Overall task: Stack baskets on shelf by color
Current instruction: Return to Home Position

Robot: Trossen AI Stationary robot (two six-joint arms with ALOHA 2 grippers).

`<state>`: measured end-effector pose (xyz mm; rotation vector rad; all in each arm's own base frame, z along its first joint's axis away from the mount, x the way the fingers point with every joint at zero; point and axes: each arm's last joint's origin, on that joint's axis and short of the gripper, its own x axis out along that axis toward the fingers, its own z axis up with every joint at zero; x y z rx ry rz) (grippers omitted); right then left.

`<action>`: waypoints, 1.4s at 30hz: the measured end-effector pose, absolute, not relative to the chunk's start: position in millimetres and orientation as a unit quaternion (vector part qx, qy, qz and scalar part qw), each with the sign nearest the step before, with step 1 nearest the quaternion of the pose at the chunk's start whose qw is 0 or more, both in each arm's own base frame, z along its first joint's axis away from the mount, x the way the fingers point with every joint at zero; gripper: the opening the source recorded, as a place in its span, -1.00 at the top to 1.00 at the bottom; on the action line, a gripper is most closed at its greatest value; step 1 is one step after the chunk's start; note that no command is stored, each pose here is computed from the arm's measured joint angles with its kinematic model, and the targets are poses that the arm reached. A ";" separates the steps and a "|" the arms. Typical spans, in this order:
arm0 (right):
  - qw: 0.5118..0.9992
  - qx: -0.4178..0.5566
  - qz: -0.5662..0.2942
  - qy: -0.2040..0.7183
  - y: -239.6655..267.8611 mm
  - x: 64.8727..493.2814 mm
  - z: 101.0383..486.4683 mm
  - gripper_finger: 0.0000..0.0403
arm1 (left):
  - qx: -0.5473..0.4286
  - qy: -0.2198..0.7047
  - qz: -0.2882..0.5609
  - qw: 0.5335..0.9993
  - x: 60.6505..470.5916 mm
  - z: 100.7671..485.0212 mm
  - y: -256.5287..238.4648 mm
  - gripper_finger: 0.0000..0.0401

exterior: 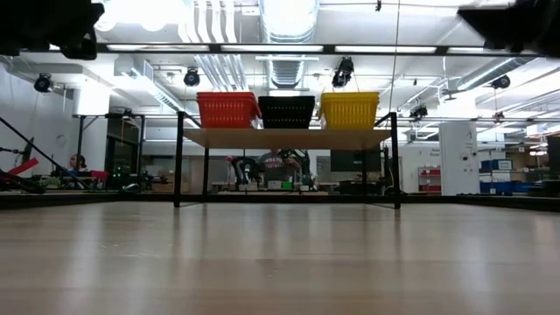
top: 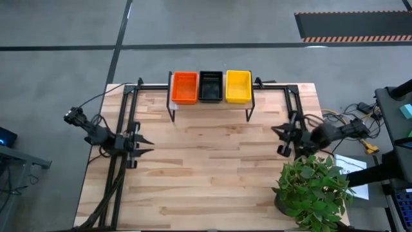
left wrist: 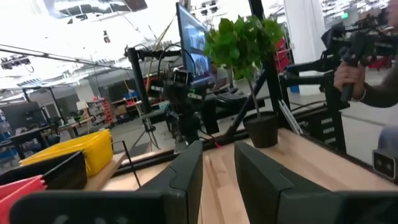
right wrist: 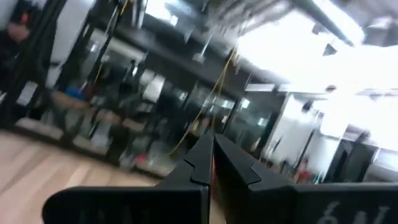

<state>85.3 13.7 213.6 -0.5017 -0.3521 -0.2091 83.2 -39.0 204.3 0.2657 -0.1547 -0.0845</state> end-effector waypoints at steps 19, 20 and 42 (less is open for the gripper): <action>0.995 0.039 -0.097 -0.005 13.9 98.9 170.1 0.96 | 0.158 -0.034 -0.050 0.986 89.0 172.3 -42.8 0.61; 0.995 0.001 -0.102 -0.005 13.3 98.7 168.9 0.96 | 0.159 -0.032 -0.050 0.985 89.2 171.9 -43.0 0.61; 0.992 -0.089 -0.088 -0.004 -12.3 96.9 168.8 0.96 | 0.160 -0.031 -0.051 0.985 89.6 171.1 -43.2 0.61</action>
